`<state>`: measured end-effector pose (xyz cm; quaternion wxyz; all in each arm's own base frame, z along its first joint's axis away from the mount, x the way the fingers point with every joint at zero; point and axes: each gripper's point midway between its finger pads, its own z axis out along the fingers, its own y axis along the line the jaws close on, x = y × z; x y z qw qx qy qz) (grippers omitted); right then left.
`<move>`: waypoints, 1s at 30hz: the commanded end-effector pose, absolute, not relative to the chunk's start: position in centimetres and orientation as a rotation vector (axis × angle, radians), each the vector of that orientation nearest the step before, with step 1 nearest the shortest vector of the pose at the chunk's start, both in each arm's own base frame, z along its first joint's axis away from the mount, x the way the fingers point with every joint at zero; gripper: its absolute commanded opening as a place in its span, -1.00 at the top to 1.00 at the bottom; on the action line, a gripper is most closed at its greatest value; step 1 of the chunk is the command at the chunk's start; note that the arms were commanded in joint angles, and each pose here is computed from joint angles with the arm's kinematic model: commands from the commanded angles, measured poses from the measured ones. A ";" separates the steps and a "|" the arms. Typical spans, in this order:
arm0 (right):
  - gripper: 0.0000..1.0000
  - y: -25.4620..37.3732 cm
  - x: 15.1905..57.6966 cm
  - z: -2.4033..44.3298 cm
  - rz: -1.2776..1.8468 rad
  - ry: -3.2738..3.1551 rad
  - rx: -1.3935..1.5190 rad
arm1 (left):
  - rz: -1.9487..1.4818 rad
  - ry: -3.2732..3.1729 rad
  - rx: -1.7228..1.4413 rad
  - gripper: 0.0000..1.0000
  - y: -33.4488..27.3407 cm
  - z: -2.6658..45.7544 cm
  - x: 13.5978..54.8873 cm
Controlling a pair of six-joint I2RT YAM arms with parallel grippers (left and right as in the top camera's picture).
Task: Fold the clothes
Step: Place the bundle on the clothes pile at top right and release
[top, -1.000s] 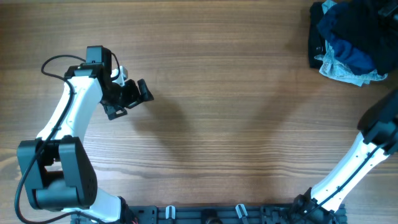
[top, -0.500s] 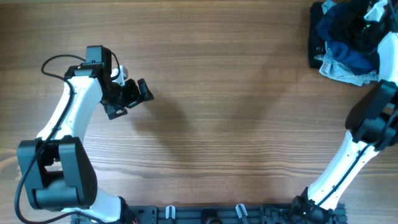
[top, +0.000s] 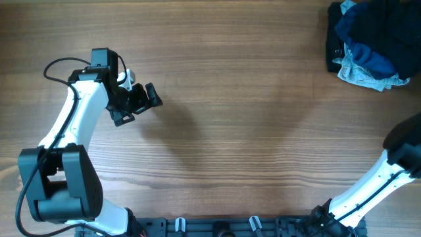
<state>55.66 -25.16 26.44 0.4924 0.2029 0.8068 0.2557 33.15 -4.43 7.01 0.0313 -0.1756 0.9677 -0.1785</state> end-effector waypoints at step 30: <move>0.49 -30.2 55.7 15.1 0.569 2.069 0.725 | -0.575 2.992 -0.569 -1.00 -4.5 7.4 32.7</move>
